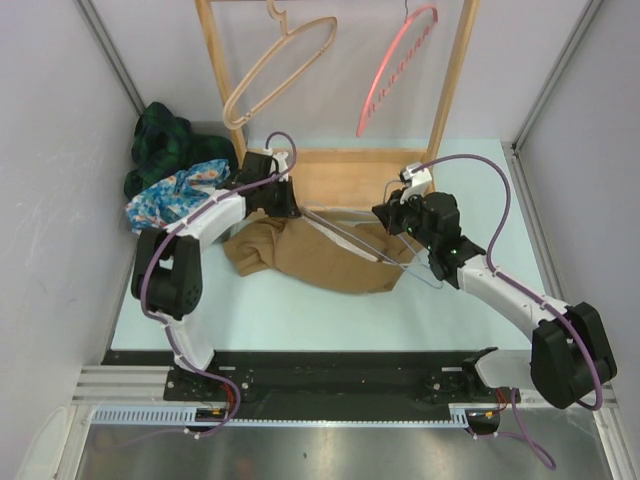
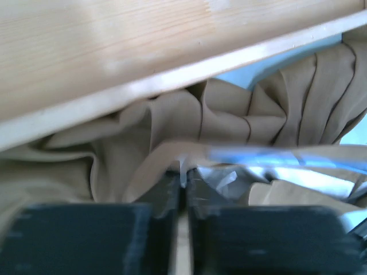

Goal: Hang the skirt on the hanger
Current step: Locate the hanging ribbon on the skirt

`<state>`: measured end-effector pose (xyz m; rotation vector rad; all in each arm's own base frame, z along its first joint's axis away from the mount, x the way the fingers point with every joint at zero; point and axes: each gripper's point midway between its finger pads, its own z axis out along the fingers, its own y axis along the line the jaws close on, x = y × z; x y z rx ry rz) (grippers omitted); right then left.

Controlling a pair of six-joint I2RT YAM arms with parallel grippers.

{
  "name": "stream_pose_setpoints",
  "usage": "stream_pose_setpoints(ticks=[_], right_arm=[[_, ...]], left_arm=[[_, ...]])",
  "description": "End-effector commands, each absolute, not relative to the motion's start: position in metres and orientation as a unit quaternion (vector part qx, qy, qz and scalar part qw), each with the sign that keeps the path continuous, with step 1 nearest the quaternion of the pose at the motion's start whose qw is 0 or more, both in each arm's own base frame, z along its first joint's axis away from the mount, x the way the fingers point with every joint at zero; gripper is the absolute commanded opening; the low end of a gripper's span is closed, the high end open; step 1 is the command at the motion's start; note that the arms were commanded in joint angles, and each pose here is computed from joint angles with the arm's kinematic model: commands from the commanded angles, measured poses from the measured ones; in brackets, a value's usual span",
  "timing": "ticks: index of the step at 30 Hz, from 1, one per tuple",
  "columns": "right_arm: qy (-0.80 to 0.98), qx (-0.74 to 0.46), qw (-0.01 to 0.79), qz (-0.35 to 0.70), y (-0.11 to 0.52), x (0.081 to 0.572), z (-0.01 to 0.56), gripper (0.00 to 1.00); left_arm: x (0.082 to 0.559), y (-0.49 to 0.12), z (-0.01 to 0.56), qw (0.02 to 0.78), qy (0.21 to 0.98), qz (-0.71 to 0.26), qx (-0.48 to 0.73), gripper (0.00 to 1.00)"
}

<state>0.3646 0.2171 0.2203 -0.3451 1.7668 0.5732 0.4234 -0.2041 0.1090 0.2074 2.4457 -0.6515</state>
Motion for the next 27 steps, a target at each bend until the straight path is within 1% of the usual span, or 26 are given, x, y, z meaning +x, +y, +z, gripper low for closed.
stream_pose_setpoints(ticks=[1,2,4,5,6,9,11,12,13,14,16,19,20,23,27], right_arm=[[0.789,-0.163,0.556,0.204,0.205,0.360,0.184,0.00],[0.789,-0.167,0.555,0.204,0.207,0.360,0.183,0.00],[0.789,-0.176,0.551,0.206,0.211,0.359,0.180,0.00],[0.789,-0.184,0.548,0.207,0.215,0.358,0.178,0.00],[0.788,-0.190,0.546,0.211,0.218,0.356,0.178,0.00],[0.785,-0.198,0.545,0.216,0.226,0.353,0.180,0.00],[0.782,-0.198,0.550,0.217,0.228,0.352,0.183,0.00],[0.780,-0.198,0.552,0.218,0.229,0.352,0.185,0.00],[0.778,-0.198,0.554,0.219,0.229,0.352,0.187,0.00],[0.778,-0.197,0.555,0.220,0.229,0.352,0.188,0.00],[0.771,-0.200,0.561,0.226,0.232,0.351,0.197,0.00],[0.758,-0.209,0.568,0.242,0.238,0.344,0.212,0.00],[0.754,-0.216,0.567,0.251,0.242,0.341,0.216,0.00],[0.745,-0.234,0.562,0.274,0.252,0.327,0.227,0.00],[0.746,-0.247,0.549,0.284,0.259,0.313,0.226,0.00]], left_arm=[[0.433,-0.180,0.157,0.380,0.896,-0.219,0.074,0.26],[0.433,-0.179,0.160,0.385,0.895,-0.216,0.072,0.43],[0.432,-0.177,0.170,0.398,0.889,-0.215,0.071,0.47],[0.431,-0.177,0.181,0.409,0.883,-0.217,0.072,0.54],[0.431,-0.177,0.186,0.414,0.881,-0.219,0.072,0.56],[0.422,-0.191,0.211,0.427,0.860,-0.259,0.105,0.57],[0.403,-0.214,0.220,0.421,0.843,-0.297,0.155,0.58],[0.394,-0.221,0.224,0.420,0.839,-0.299,0.173,0.59],[0.391,-0.224,0.220,0.423,0.841,-0.280,0.189,0.63],[0.379,-0.240,0.216,0.414,0.842,-0.275,0.209,0.64],[0.369,-0.244,0.196,0.389,0.862,-0.261,0.193,0.68],[0.362,-0.242,0.172,0.364,0.885,-0.252,0.144,0.69],[0.362,-0.239,0.171,0.373,0.886,-0.239,0.136,0.70],[0.356,-0.242,0.183,0.398,0.871,-0.249,0.142,0.71],[0.351,-0.239,0.174,0.384,0.881,-0.234,0.147,0.72]])
